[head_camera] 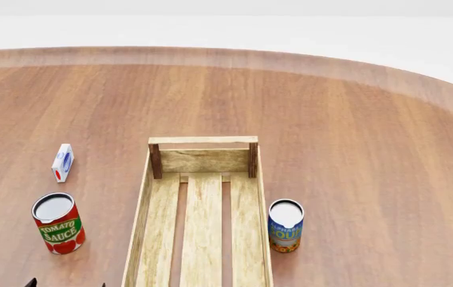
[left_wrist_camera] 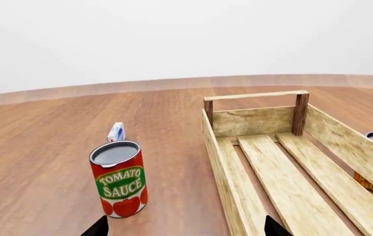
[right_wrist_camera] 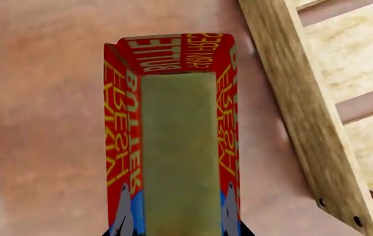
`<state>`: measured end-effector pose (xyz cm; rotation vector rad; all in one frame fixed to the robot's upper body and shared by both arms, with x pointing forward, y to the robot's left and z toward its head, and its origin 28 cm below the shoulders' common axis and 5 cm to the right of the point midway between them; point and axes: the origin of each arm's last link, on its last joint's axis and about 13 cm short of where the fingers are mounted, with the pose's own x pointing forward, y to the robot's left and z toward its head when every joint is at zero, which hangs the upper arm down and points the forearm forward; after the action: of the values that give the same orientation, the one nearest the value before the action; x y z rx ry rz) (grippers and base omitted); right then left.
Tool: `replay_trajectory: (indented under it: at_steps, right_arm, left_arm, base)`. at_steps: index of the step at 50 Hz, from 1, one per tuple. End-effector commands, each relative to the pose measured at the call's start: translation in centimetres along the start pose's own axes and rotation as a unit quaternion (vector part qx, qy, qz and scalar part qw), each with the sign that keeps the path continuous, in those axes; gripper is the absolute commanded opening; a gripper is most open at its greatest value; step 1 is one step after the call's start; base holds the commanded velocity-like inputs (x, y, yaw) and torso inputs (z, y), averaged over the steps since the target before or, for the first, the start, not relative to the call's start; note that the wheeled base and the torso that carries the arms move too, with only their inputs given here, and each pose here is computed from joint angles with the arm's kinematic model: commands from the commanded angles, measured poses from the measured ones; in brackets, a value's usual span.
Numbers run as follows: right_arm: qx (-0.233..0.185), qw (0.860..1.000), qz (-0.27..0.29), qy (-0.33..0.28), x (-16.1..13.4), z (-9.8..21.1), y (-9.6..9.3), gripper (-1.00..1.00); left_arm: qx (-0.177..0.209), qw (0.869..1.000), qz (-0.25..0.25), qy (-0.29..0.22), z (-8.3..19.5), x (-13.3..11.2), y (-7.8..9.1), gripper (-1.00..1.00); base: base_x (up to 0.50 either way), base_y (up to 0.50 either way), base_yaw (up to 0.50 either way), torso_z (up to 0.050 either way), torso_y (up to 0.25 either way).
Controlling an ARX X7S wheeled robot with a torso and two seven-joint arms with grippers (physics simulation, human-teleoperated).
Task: Pick up the butter and put it in the tray.
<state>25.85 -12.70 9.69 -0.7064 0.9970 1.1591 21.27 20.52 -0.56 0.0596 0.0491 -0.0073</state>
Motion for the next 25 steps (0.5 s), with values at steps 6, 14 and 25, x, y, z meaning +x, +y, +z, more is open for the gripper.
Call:
replay_trajectory:
  at_steps: [6, 14, 25]
  right_arm:
    - [-0.023, 0.999, -0.011, -0.026, -5.4, 1.8, 1.7, -1.00]
    - [-0.008, 0.998, -0.054, -0.042, -9.2, 2.4, 1.8, -1.00]
    - [0.053, 0.989, -0.103, -0.092, -11.3, 1.8, -0.4, -1.00]
  left_arm:
    - [-0.002, 1.000, 0.002, 0.000, 0.0, 0.1, 0.1, 1.00]
    - [-0.003, 1.000, 0.003, 0.000, 0.0, 0.0, 0.1, 1.00]
    - [-0.002, 1.000, 0.004, -0.002, 0.1, 0.0, 0.1, 1.00]
  base:
    - [0.00, 0.00, 0.00, 0.000, 0.000]
    - [0.00, 0.00, 0.00, 0.000, 0.000]
    - [0.00, 0.00, 0.00, 0.000, 0.000]
